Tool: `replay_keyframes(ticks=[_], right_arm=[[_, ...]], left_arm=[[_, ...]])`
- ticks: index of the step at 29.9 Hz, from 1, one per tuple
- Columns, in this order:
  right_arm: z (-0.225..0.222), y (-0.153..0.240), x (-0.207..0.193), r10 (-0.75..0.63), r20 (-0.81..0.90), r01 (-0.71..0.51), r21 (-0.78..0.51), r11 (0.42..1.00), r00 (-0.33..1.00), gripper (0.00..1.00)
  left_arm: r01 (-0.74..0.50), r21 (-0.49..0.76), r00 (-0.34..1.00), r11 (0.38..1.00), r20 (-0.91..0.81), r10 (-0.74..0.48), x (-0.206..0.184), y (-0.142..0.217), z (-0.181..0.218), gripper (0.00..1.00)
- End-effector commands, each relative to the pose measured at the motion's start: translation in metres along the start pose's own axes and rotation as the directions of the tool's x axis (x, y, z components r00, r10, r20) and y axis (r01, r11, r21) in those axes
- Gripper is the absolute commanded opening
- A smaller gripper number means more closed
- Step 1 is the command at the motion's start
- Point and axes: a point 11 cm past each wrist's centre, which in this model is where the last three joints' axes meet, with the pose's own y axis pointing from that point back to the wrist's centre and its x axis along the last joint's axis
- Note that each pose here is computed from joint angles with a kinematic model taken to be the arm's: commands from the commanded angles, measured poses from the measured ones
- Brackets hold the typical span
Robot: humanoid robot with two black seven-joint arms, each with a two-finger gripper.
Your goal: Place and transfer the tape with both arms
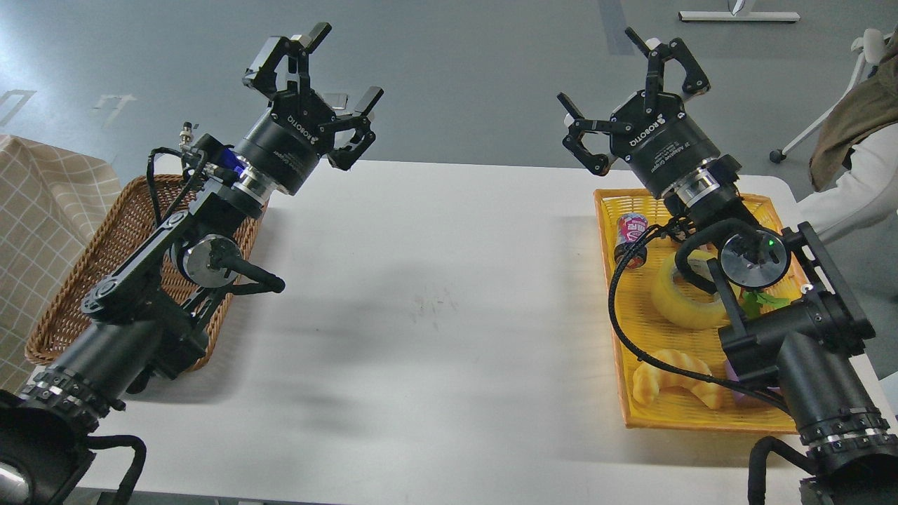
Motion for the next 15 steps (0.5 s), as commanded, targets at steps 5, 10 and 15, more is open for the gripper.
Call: replay_keyframes(ticks=[5, 10, 15], right_arm=[[-0.0006, -0.0003, -0.0002, -0.001, 0.0, 0.001, 0.001, 1.0, 1.0, 1.0], [-0.0014, -0.0005, -0.0001, 0.0, -0.001, 0.0, 0.004, 1.0, 1.0, 1.0], [-0.0014, -0.0005, -0.0001, 0.0, -0.001, 0.0, 0.004, 1.0, 1.0, 1.0]], left_arm=[[0.002, -0.004, 1.0, 1.0, -0.008, -0.002, -0.0021, -0.0012, -0.0022, 0.98], [0.002, 0.002, 1.0, 1.0, -0.008, -0.002, -0.0021, -0.0012, -0.0029, 0.98], [0.003, 0.001, 1.0, 1.0, -0.008, -0.003, -0.0023, -0.0017, -0.0024, 0.98]])
